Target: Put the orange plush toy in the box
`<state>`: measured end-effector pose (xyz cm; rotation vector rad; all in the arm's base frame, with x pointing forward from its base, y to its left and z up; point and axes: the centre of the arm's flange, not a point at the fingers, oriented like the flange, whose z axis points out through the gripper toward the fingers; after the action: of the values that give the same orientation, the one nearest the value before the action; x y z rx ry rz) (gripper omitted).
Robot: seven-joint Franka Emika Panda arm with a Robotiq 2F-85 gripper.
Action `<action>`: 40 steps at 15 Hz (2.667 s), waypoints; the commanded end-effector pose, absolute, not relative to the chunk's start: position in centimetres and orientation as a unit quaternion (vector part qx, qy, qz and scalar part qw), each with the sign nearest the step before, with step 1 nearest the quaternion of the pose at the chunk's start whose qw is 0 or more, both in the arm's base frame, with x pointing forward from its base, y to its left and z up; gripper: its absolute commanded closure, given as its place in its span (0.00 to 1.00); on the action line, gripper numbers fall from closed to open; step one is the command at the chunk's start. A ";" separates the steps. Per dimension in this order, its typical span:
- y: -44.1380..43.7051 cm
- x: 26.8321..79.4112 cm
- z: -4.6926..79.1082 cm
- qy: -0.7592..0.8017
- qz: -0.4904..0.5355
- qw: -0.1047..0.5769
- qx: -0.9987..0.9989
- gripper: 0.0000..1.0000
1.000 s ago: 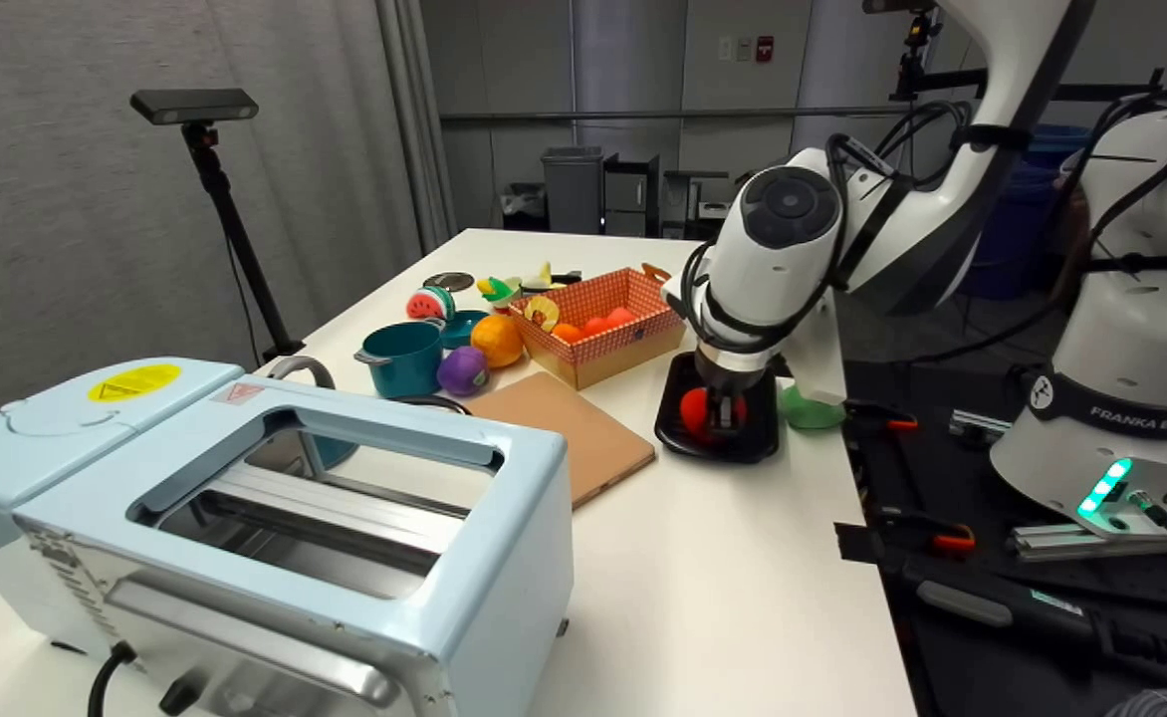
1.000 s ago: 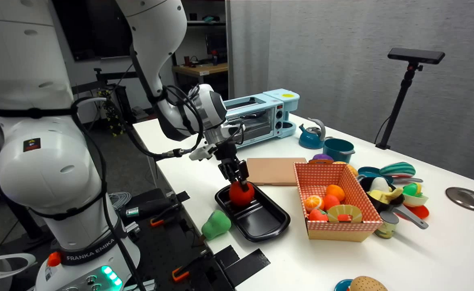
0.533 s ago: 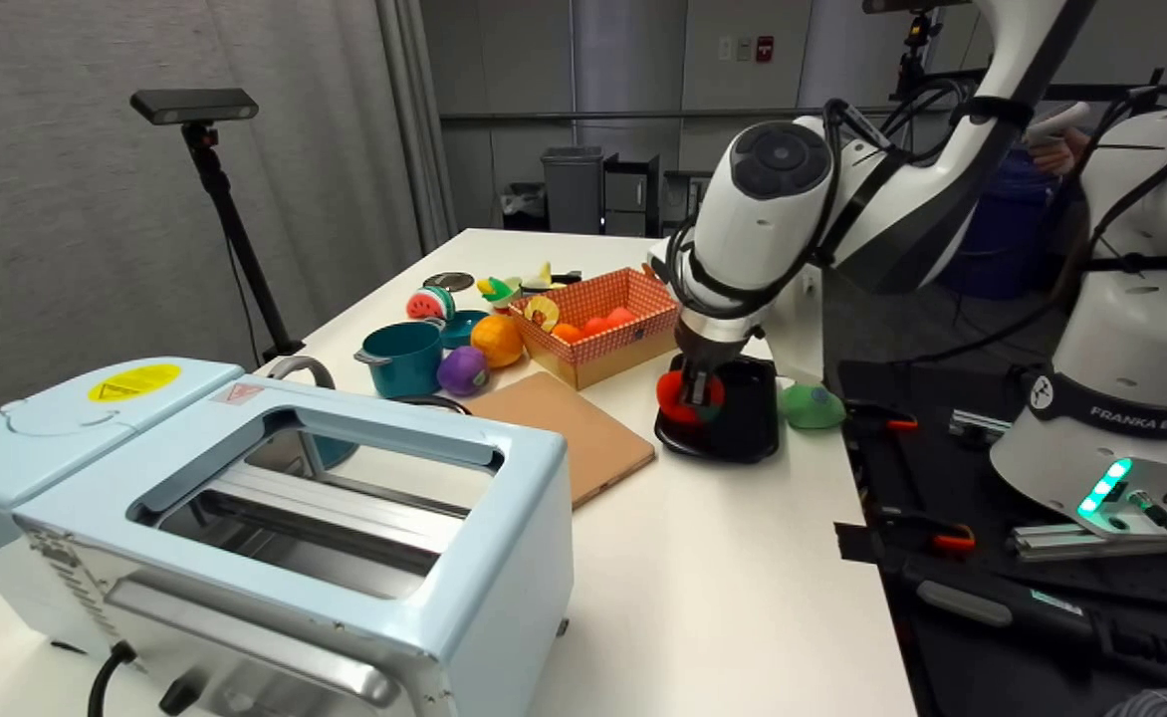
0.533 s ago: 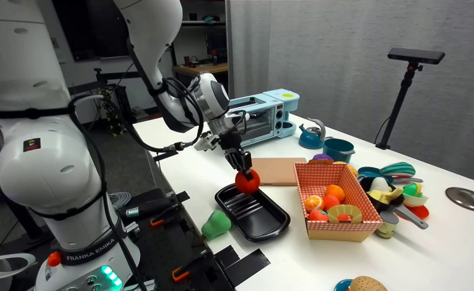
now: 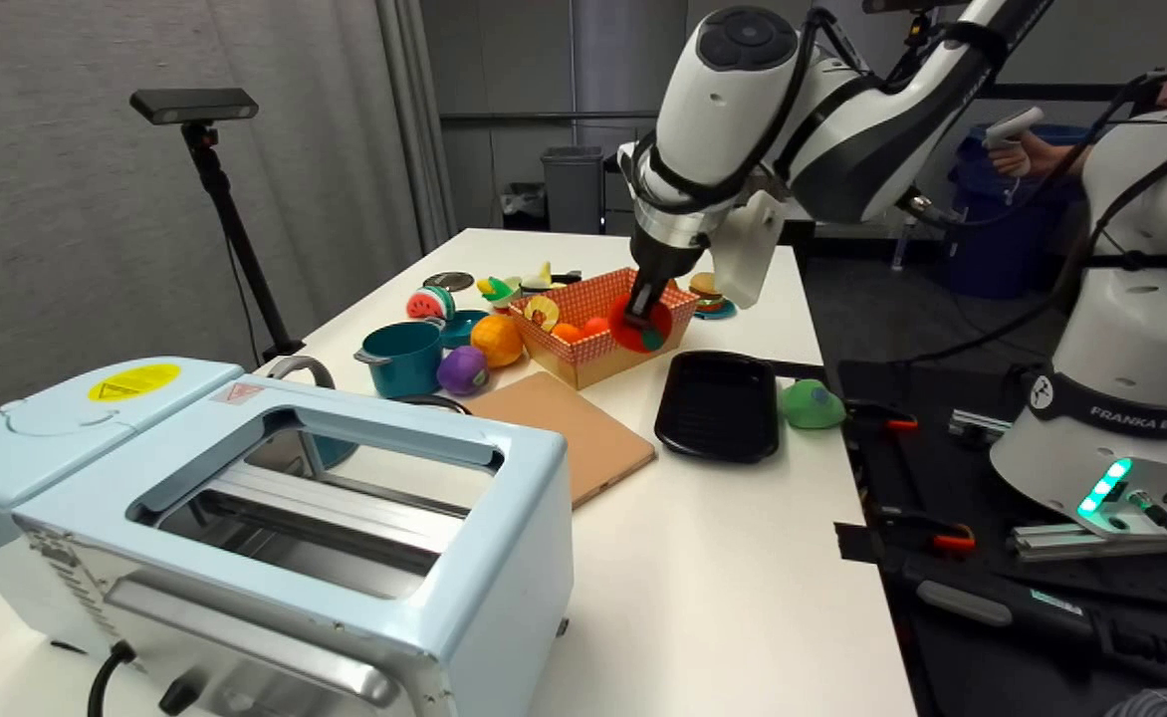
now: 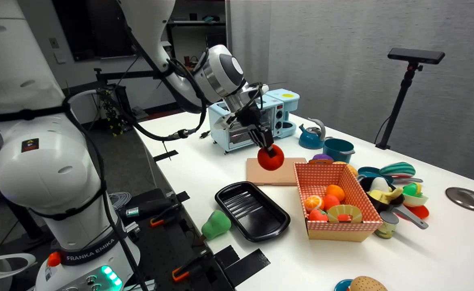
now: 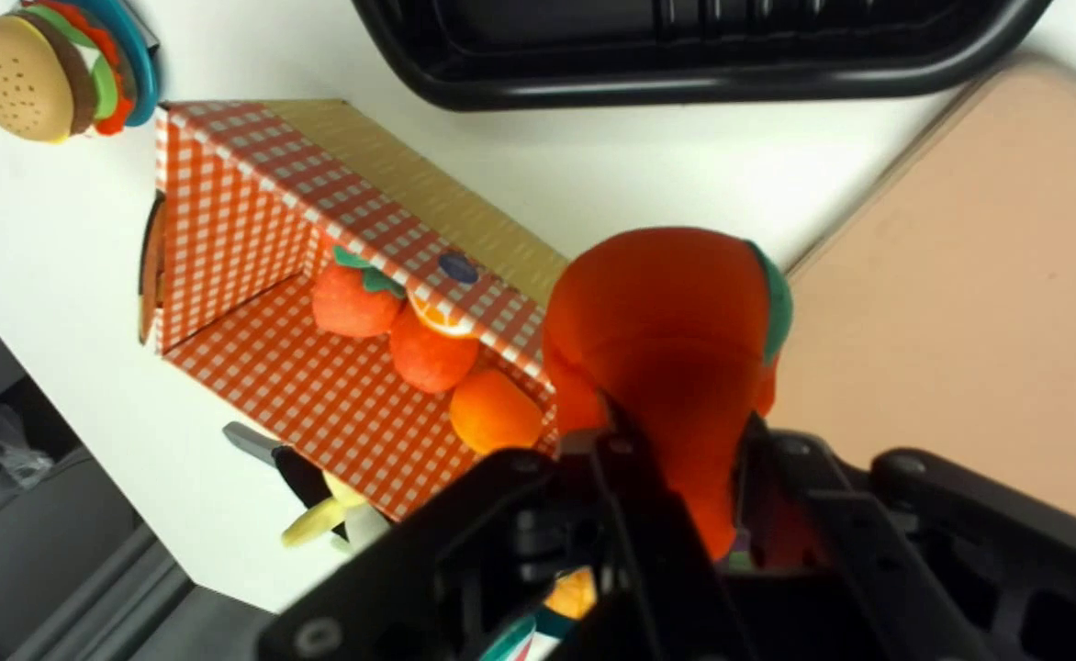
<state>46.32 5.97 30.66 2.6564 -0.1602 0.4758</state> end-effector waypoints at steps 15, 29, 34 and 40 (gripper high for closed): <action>-3.6 52.2 35.9 -0.182 0.216 0.195 0.939 0.94; -3.5 53.4 34.8 -0.197 0.195 0.181 0.943 0.06; -3.1 53.4 34.2 -0.204 0.193 0.176 0.944 0.00; -2.7 53.4 33.8 -0.204 0.187 0.175 0.945 0.00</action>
<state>52.94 -2.97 33.75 2.6492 -0.5533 0.5207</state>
